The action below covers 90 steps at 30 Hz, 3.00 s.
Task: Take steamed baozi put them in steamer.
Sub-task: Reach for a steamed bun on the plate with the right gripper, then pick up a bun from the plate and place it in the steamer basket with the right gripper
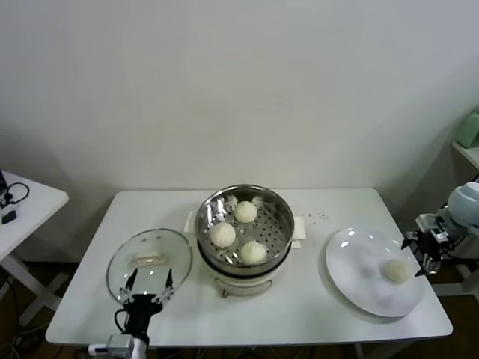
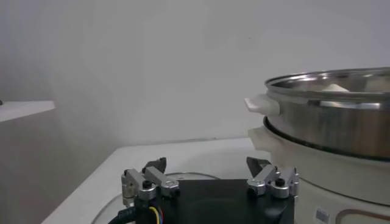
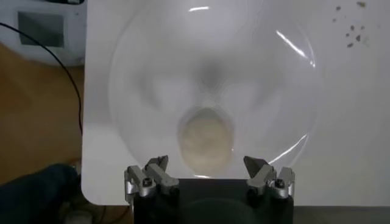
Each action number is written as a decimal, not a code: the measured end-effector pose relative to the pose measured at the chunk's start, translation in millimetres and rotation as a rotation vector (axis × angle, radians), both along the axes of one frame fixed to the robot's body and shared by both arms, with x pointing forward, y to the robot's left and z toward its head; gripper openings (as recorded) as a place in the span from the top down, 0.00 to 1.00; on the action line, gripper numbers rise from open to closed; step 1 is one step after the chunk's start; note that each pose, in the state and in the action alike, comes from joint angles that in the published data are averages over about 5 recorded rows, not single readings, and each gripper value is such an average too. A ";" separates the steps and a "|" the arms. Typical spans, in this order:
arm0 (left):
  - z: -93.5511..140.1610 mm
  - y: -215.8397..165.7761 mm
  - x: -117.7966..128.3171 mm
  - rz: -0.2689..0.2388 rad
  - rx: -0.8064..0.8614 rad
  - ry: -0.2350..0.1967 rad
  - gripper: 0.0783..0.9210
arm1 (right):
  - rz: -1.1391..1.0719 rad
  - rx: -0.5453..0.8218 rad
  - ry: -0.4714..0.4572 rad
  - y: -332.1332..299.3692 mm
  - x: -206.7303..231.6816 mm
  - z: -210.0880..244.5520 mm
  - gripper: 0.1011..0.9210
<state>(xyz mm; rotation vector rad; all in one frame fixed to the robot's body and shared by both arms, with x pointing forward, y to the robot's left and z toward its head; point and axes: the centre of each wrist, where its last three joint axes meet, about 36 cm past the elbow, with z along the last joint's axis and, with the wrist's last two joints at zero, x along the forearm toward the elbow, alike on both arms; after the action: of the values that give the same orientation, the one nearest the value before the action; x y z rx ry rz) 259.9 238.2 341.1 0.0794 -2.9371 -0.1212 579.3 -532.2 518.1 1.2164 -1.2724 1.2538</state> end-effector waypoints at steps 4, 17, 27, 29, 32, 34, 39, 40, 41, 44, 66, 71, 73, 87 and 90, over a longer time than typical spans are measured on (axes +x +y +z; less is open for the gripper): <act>0.2 1.0 -0.9 0.009 -0.004 0.003 0.12 | -0.011 -0.015 0.002 -2.2 1.3 -17.2 0.12; 0.3 0.7 1.0 0.013 0.002 0.006 0.12 | -0.018 -0.014 0.008 4.6 9.1 -56.8 0.12; -0.4 1.1 0.9 0.017 0.006 0.008 0.12 | -0.021 -0.013 0.020 8.7 14.8 -67.4 0.15; -0.4 1.2 0.8 0.017 0.007 0.009 0.12 | -0.023 -0.011 0.024 8.9 15.7 -68.3 0.18; -0.2 0.9 1.3 0.016 0.009 0.010 0.12 | -0.026 -0.009 0.032 8.8 16.7 -68.6 0.22; 0.1 0.7 1.9 0.015 0.009 0.009 0.12 | -0.029 -0.008 0.037 8.1 17.1 -68.4 0.24; 0.3 0.2 2.7 0.014 0.010 0.008 0.12 | -0.041 -0.002 0.041 6.1 18.4 -65.9 0.27; 0.3 0.2 2.6 0.013 0.010 0.009 0.12 | -0.043 0.000 0.041 5.9 18.8 -64.8 0.27; 0.2 0.2 2.5 0.014 0.010 0.009 0.12 | -0.046 0.002 0.040 5.8 19.3 -63.5 0.27; -0.2 0.4 1.9 0.014 0.011 0.010 0.12 | -0.055 0.014 0.034 7.0 22.3 -57.4 0.27; 5.0 -17.0 7.8 -0.050 0.032 -0.006 0.12 | -0.031 0.249 -0.084 137.7 119.5 122.2 0.27; 6.7 -22.5 7.7 -0.065 0.037 -0.003 0.12 | 0.009 0.291 -0.077 190.7 130.3 156.4 0.28; 7.7 -24.2 7.0 -0.070 0.037 -0.003 0.12 | 0.027 0.304 -0.068 212.8 132.8 164.3 0.28; 15.1 -22.3 6.0 -0.082 0.051 -0.011 0.12 | 0.149 0.311 0.019 345.7 133.9 163.0 0.28; 15.4 -21.2 5.2 -0.085 0.054 -0.011 0.12 | 0.163 0.300 0.044 359.6 133.2 150.7 0.28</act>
<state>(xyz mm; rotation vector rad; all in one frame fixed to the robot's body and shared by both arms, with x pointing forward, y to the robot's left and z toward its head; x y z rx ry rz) 265.1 217.0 356.5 -0.0376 -2.9486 -0.2136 712.5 -172.6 668.8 1.5800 -1.3865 1.1710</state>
